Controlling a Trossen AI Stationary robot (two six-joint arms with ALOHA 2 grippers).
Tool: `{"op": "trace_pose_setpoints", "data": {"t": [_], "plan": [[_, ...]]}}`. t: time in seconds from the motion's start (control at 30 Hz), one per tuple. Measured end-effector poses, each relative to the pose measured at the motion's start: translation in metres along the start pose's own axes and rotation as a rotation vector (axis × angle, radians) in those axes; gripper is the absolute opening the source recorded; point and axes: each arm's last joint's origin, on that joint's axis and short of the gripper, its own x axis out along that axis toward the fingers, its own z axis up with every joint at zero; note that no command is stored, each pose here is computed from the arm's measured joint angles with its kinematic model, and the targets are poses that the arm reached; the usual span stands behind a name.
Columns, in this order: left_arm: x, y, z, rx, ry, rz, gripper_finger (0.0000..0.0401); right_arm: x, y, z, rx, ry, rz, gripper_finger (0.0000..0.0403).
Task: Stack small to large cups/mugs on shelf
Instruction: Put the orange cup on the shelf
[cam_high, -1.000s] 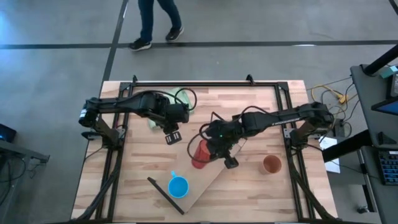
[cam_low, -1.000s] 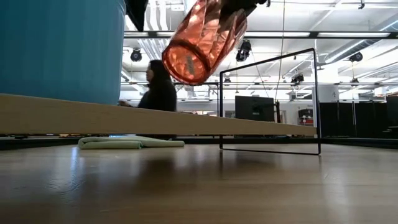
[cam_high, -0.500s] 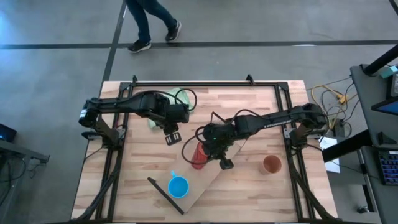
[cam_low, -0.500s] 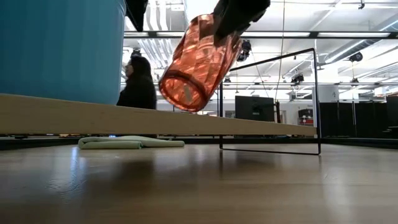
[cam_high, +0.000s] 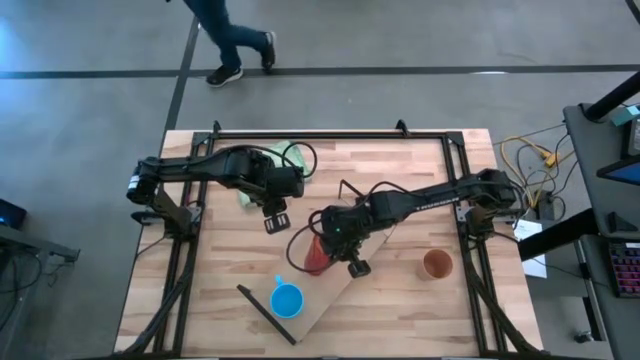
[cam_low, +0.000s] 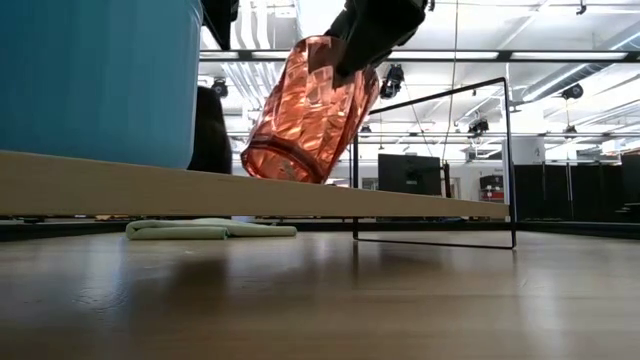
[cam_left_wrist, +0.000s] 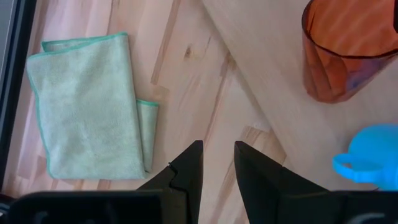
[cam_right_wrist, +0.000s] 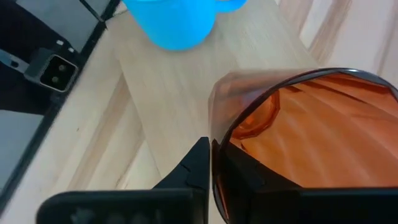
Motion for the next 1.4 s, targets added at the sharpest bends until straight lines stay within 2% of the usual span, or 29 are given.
{"op": "trace_pose_setpoints", "data": {"t": [0.43,0.9,1.13,1.4], "plan": [[0.000,0.000,0.000,0.006,0.000,0.000,0.0077,-0.002,0.000,0.010,0.035,-0.050,-0.042,0.0080],[0.000,0.000,0.000,0.026,0.001,0.001,0.0077,-0.001,-0.002,0.021,0.003,-0.160,-0.054,0.0084],[0.000,0.000,0.000,0.026,0.001,0.001,0.0077,0.015,-0.006,0.016,0.131,-0.112,-0.040,0.0084],[0.000,0.000,0.000,0.032,0.002,0.001,0.0077,0.018,-0.002,0.012,0.207,-0.067,-0.021,0.0084]]}}
